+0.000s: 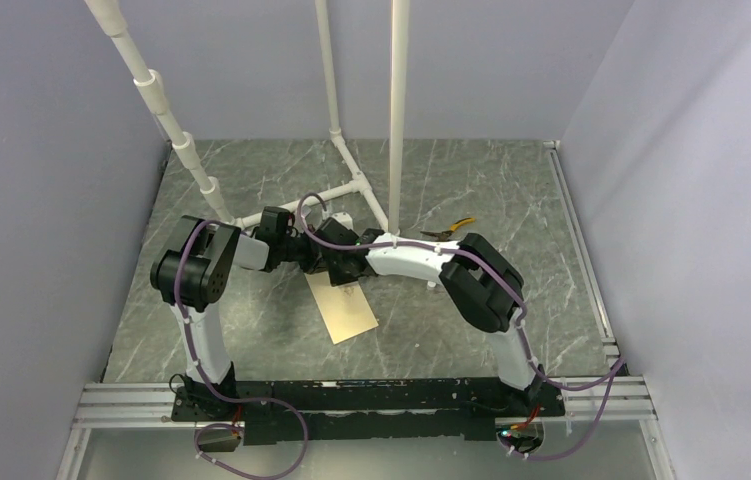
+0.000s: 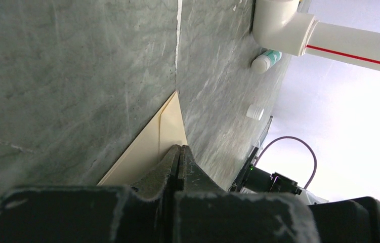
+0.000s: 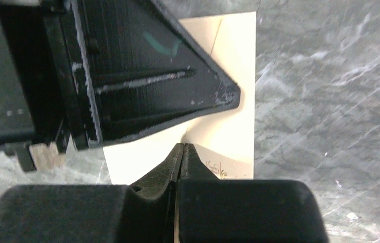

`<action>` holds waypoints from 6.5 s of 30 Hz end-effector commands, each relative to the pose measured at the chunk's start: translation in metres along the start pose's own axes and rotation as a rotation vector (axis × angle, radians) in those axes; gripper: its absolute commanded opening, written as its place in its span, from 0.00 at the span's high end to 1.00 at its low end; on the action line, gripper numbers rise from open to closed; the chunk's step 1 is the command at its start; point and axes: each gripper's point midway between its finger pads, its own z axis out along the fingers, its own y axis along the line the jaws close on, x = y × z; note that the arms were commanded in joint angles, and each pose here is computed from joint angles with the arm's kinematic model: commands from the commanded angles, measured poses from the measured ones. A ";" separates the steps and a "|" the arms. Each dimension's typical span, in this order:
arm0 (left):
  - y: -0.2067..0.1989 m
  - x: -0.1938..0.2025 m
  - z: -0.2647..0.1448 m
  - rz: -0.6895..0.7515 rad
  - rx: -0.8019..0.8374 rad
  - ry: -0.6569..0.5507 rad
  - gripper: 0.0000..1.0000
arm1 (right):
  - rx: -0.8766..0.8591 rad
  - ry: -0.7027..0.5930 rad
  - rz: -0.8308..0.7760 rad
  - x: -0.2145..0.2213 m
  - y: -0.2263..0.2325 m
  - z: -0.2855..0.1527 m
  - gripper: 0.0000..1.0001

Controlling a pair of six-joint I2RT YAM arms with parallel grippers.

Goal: Place the letter into the envelope and seal it

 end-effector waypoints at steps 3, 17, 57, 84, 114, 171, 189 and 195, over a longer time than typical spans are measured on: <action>0.082 0.029 0.000 -0.121 -0.265 0.026 0.97 | -0.003 0.224 -0.031 0.073 -0.001 -0.010 1.00; 0.083 0.028 0.000 -0.119 -0.267 0.027 0.98 | 0.101 0.184 -0.046 0.076 -0.028 -0.014 1.00; 0.082 0.026 -0.001 -0.110 -0.275 0.039 0.98 | 0.016 -0.096 -0.106 -0.039 -0.001 -0.031 1.00; 0.083 0.019 0.000 -0.099 -0.297 0.032 0.98 | 0.108 0.280 -0.231 0.084 -0.051 -0.017 0.87; -0.078 -0.032 -0.082 0.182 -0.178 -0.214 0.38 | 0.217 -0.183 0.320 0.024 -0.174 -0.143 0.54; -0.093 -0.020 -0.136 0.322 -0.227 -0.373 0.09 | -0.005 0.012 -0.471 0.010 -0.223 -0.041 0.62; -0.182 0.005 -0.145 0.560 0.224 -0.350 0.10 | -0.393 -0.411 -0.522 -0.052 -0.116 -0.181 0.89; -0.241 0.030 -0.182 0.782 0.473 -0.410 0.10 | -0.634 -0.671 -0.299 -0.103 -0.061 -0.273 0.91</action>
